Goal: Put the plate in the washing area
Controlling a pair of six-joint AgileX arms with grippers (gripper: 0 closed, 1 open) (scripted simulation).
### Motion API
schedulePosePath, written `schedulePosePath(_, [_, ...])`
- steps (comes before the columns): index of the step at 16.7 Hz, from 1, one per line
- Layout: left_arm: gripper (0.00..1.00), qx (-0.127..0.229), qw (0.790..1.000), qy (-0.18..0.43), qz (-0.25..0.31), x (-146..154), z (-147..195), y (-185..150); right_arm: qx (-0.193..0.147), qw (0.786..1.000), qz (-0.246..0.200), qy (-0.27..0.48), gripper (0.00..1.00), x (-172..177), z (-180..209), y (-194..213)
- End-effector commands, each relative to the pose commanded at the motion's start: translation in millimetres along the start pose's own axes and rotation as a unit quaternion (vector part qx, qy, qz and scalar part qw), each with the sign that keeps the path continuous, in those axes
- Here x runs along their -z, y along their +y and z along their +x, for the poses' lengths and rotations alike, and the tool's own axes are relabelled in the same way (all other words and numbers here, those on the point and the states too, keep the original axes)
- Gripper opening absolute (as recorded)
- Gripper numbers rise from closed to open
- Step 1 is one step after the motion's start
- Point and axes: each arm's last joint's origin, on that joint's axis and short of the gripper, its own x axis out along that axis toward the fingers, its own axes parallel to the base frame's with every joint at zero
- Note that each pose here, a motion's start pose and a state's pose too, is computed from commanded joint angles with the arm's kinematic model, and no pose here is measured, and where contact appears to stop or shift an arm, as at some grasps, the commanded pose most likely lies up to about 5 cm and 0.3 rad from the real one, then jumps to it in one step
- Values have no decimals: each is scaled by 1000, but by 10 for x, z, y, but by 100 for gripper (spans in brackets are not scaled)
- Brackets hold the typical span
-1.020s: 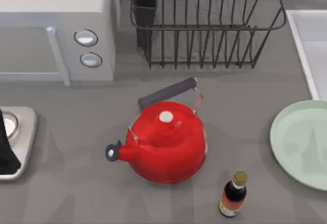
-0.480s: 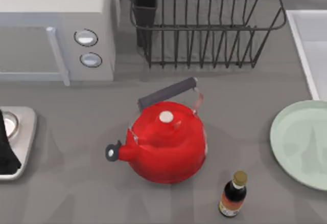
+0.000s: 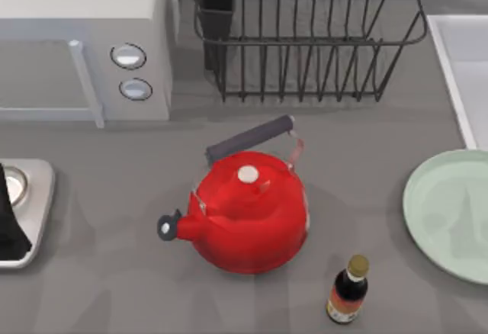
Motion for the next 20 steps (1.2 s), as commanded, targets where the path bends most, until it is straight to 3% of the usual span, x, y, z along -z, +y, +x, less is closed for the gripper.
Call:
schedulePosePath(6, [100,0,1000,0,0,0,0,0,-29,992,30,121,100,-397,103,82])
schedulePosePath(10, [100,0,1000,0,0,0,0,0,-47,959,50,276,100,-724,437,224])
schedulePosePath(15, [100,0,1000,0,0,0,0,0,-44,874,50,482,100,-858,1143,564])
schedulePosePath(20, [100,0,1000,0,0,0,0,0,-17,771,25,636,100,-601,1785,990])
